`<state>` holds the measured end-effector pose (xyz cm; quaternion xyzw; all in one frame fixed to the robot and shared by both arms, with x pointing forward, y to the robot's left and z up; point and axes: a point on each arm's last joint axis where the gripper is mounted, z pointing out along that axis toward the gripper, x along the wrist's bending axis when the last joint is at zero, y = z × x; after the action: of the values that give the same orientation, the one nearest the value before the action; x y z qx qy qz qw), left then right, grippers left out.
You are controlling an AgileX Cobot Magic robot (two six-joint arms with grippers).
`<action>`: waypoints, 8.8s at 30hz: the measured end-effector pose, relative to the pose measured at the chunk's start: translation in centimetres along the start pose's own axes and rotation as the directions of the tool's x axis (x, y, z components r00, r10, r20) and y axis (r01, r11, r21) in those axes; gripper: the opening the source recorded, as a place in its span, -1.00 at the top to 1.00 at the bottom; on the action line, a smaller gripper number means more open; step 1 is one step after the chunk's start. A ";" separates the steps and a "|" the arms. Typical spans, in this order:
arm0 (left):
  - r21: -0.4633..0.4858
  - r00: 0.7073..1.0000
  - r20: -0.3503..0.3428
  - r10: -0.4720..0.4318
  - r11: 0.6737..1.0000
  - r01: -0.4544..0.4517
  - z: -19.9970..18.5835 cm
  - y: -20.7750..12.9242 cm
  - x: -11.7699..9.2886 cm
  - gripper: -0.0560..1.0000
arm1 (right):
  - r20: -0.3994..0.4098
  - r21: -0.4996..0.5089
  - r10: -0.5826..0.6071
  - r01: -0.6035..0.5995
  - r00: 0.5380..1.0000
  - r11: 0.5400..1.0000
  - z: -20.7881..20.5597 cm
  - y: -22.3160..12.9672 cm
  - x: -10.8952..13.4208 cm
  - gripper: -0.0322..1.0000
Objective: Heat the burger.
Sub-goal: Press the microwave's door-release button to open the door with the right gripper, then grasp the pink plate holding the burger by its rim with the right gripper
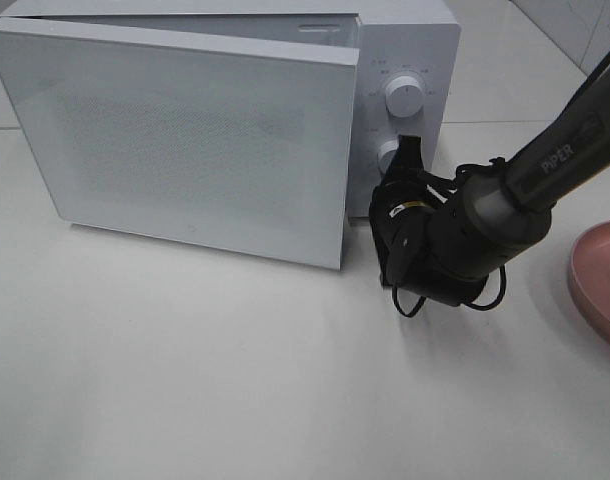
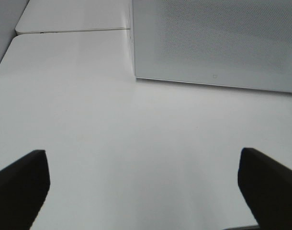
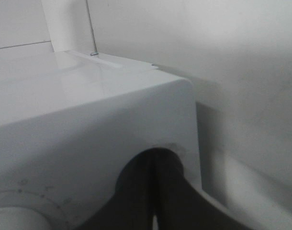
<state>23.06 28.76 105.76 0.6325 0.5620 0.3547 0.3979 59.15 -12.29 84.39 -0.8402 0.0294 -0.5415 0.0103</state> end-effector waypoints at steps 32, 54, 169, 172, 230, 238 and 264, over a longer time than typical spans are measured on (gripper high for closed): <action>0.000 1.000 0.000 0.000 1.000 0.000 0.0 0.0 0.0 -0.99 | 0.063 0.029 -0.014 0.012 0.998 1.000 -0.3 0.3 0.6 0.92; 0.000 1.000 0.000 0.000 1.000 0.000 0.0 0.0 0.0 -0.99 | 0.045 0.139 -0.080 0.073 0.996 0.988 -3.3 1.5 2.3 0.92; 0.000 1.000 0.000 0.000 1.000 0.000 0.0 0.0 0.0 -0.99 | -0.057 0.817 -0.973 0.550 -0.223 -0.174 -14.3 15.5 9.0 -0.69; 0.000 1.000 0.000 0.000 1.000 0.000 0.0 0.0 0.0 -0.99 | -0.064 0.823 -0.974 0.540 -0.217 -0.174 -13.3 15.4 8.3 -0.68; 0.000 1.000 0.000 0.000 1.000 0.000 0.0 0.0 0.0 -0.99 | -0.035 0.845 -0.974 0.513 -0.224 -0.149 -6.6 16.8 2.2 -0.40; 0.000 1.000 0.000 0.000 1.000 0.000 0.0 0.0 0.0 -0.99 | -0.022 0.843 -0.970 0.516 -0.244 -0.149 -6.6 17.1 2.2 0.33; 0.000 1.000 0.000 0.000 1.000 0.000 0.0 0.0 0.0 -0.99 | 0.012 0.852 -0.948 0.499 -0.319 -0.158 -6.8 16.9 2.4 0.89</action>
<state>23.06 28.76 105.76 0.6325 0.5620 0.3547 0.3979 53.33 -29.22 88.58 -0.6639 -0.7351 0.0430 -0.1302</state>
